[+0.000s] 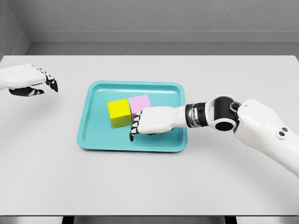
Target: Push two cubes
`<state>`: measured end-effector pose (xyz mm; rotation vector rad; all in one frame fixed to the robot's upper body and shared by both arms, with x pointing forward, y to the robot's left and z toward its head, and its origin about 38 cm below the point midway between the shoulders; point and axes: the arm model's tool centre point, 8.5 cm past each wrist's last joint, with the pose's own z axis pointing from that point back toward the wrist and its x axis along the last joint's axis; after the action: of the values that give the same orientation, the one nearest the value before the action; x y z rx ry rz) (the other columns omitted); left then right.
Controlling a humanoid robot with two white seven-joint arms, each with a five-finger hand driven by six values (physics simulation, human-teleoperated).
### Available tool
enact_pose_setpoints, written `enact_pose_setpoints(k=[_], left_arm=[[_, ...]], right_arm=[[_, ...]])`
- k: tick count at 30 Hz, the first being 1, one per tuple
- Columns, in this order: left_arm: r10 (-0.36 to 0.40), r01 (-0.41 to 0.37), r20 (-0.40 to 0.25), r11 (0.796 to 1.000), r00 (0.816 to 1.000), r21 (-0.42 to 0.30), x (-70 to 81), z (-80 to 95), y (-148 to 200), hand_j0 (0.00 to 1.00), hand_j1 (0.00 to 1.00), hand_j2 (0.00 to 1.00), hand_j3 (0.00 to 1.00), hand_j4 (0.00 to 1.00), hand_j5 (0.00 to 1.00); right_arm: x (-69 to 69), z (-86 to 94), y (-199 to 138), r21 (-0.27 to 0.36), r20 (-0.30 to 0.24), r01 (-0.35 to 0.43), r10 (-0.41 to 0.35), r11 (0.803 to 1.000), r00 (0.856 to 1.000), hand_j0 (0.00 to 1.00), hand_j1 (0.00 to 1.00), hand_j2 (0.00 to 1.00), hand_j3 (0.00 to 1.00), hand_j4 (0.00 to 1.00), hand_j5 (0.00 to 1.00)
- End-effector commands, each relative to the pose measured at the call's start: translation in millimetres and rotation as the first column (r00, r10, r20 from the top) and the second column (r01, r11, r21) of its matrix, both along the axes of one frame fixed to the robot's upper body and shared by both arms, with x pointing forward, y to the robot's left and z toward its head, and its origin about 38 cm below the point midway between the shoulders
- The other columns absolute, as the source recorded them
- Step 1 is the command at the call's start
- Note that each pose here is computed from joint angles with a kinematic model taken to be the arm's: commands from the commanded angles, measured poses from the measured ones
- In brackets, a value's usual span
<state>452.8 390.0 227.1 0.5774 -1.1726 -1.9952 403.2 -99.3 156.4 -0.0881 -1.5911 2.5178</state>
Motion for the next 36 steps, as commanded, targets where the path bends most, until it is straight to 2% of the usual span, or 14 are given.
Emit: enact_pose_setpoints(k=[1, 4, 5, 6, 8, 9, 10, 13, 15, 17, 19, 31, 34, 36], left_arm=[[0.002, -0.002, -0.002, 1.000, 1.000, -0.004, -0.2, -0.6, 0, 0.58, 0.58, 0.58, 0.58, 0.58, 0.58], [-0.001, 0.001, -0.006, 1.000, 1.000, -0.001, -0.2, -2.4, -1, 0.58, 0.58, 0.58, 0.58, 0.58, 0.58], [-0.004, 0.004, -0.010, 1.000, 1.000, -0.002, -0.3, -4.5, -3, 0.58, 0.58, 0.58, 0.58, 0.58, 0.58], [-0.007, 0.007, -0.013, 1.000, 1.000, -0.005, -0.2, -5.8, -4, 0.58, 0.58, 0.58, 0.58, 0.58, 0.58], [-0.009, 0.009, -0.012, 1.000, 1.000, -0.006, -0.1, -5.8, -5, 0.58, 0.58, 0.58, 0.58, 0.58, 0.58], [-0.009, 0.009, -0.012, 1.000, 1.000, -0.006, -0.1, -5.8, -5, 0.58, 0.58, 0.58, 0.58, 0.58, 0.58], [-0.009, 0.009, -0.013, 1.000, 1.000, -0.006, -0.4, -6.5, -5, 0.58, 0.58, 0.58, 0.58, 0.58, 0.58], [-0.005, 0.005, -0.014, 1.000, 1.000, -0.004, -0.8, -6.5, -4, 0.58, 0.58, 0.58, 0.58, 0.58, 0.58], [-0.007, 0.007, -0.014, 1.000, 1.000, -0.004, -0.9, -6.2, -4, 0.58, 0.58, 0.58, 0.58, 0.58, 0.58], [-0.004, 0.004, -0.014, 1.000, 1.000, -0.003, -1.0, -6.2, -3, 0.59, 0.59, 0.59, 0.59, 0.59, 0.59], [-0.005, 0.005, -0.017, 1.000, 1.000, -0.002, -1.3, -7.4, -3, 0.59, 0.59, 0.59, 0.59, 0.59, 0.59], [-0.008, 0.008, -0.023, 1.000, 1.000, 0.000, -1.6, -10.6, -5, 0.60, 0.60, 0.60, 0.60, 0.60, 0.60], [0.046, -0.045, -0.026, 0.999, 0.999, 0.013, -1.4, -5.3, 18, 0.82, 0.82, 0.82, 0.82, 0.82, 0.82], [0.066, -0.066, -0.026, 0.998, 0.997, 0.023, -2.7, -2.8, 28, 0.84, 0.84, 0.84, 0.84, 0.84, 0.84]], right_arm=[[-8.5, 9.7, -4, 0.001, 0.018, -0.024, 0.024, 1.000, 1.000, 0.67, 0.67, 0.67, 0.67, 0.67, 0.67], [-23.0, 29.4, -31, -0.012, 0.060, -0.037, 0.037, 0.999, 0.998, 0.67, 0.67, 0.67, 0.67, 0.67, 0.67], [-29.0, 44.9, -45, -0.006, 0.085, -0.035, 0.035, 0.999, 0.996, 0.68, 0.68, 0.68, 0.68, 0.68, 0.68], [-27.7, 72.1, -63, 0.037, 0.115, -0.006, 0.002, 0.999, 0.993, 0.68, 0.68, 0.68, 0.68, 0.68, 0.68], [-21.5, 103.0, -91, 0.094, 0.134, 0.057, -0.069, 0.994, 0.989, 0.76, 0.76, 0.76, 0.76, 0.76, 0.76], [-16.8, 125.1, -117, 0.144, 0.141, 0.120, -0.140, 0.982, 0.980, 0.95, 0.95, 0.95, 0.95, 0.95, 0.95], [-15.6, 140.1, -137, 0.183, 0.136, 0.164, -0.190, 0.969, 0.972, 1.00, 1.00, 1.00, 1.00, 1.00, 1.00], [-18.6, 158.1, -186, 0.228, 0.128, 0.275, -0.309, 0.934, 0.942, 1.00, 1.00, 1.00, 1.00, 1.00, 1.00], [-20.1, 158.0, -207, 0.245, 0.123, 0.329, -0.366, 0.912, 0.922, 1.00, 1.00, 1.00, 1.00, 1.00, 1.00], [-11.9, 153.7, -231, 0.253, 0.102, 0.406, -0.442, 0.878, 0.891, 1.00, 1.00, 1.00, 1.00, 1.00, 1.00], [-6.2, 138.0, -249, 0.236, 0.061, 0.467, -0.493, 0.852, 0.868, 1.00, 1.00, 1.00, 1.00, 1.00, 1.00], [-7.6, 121.2, -243, 0.219, 0.030, 0.467, -0.484, 0.857, 0.874, 1.00, 1.00, 1.00, 1.00, 1.00, 1.00], [-7.8, 119.7, -243, 0.217, 0.027, 0.467, -0.484, 0.857, 0.875, 1.00, 1.00, 1.00, 1.00, 1.00, 1.00], [-7.1, 117.4, -239, 0.226, 0.021, 0.462, -0.478, 0.858, 0.878, 1.00, 1.00, 1.00, 1.00, 1.00, 1.00]])
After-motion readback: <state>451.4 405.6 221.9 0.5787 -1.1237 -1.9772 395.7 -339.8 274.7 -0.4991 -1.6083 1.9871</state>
